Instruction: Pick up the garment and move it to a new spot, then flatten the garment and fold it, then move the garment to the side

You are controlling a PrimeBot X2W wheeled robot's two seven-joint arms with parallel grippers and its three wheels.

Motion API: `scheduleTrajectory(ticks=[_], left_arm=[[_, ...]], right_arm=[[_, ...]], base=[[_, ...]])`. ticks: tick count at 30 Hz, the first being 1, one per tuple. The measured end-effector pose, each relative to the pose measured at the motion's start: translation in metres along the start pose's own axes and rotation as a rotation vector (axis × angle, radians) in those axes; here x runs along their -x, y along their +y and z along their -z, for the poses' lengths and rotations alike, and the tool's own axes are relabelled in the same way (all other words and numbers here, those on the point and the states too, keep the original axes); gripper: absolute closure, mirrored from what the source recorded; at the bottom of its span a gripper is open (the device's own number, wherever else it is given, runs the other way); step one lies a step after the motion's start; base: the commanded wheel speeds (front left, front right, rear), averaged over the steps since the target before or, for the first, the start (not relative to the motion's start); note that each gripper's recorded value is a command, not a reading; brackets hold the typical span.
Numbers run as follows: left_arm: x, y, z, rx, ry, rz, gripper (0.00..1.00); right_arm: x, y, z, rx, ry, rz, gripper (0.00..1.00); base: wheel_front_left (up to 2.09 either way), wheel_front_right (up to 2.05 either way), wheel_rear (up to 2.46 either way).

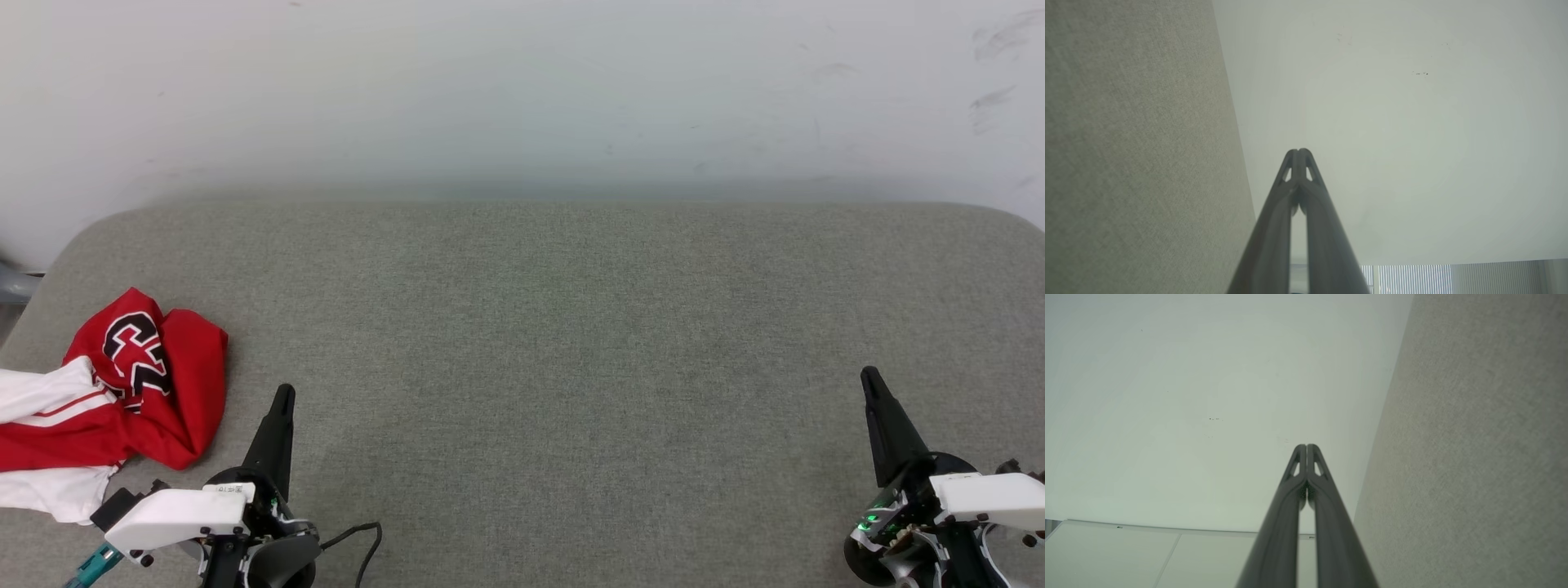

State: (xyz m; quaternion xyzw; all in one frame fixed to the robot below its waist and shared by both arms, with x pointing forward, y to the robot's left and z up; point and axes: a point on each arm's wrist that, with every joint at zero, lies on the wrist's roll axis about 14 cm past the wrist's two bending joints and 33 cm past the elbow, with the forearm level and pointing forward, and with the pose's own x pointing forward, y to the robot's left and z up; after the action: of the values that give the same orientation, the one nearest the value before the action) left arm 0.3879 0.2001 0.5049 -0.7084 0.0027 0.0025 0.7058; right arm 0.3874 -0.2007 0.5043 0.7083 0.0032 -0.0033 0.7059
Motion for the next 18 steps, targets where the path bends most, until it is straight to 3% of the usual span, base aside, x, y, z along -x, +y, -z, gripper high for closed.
scheduleTrajectory(ticks=[6, 7, 12, 18], left_arm=[[0.0, 0.0, 0.0, 0.0, 0.0, 0.0, 1.0], [0.0, 0.002, 0.0, 0.001, 0.001, -0.006, 0.0], [0.013, 0.028, 0.001, 0.008, -0.002, -0.084, 0.0], [0.012, 0.026, -0.002, -0.026, -0.027, -0.077, 0.0]], right_arm=[[0.0, 0.0, 0.0, 0.0, 0.0, 0.0, 1.0], [0.001, -0.002, 0.0, -0.001, 0.0, 0.006, 0.0], [0.014, -0.03, -0.001, -0.005, -0.008, 0.088, 0.0], [0.014, -0.031, -0.003, 0.032, -0.023, 0.094, 0.0]], base=[[0.0, 0.0, 0.0], [0.0, 0.0, 0.0], [0.0, 0.0, 0.0], [0.0, 0.0, 0.0]])
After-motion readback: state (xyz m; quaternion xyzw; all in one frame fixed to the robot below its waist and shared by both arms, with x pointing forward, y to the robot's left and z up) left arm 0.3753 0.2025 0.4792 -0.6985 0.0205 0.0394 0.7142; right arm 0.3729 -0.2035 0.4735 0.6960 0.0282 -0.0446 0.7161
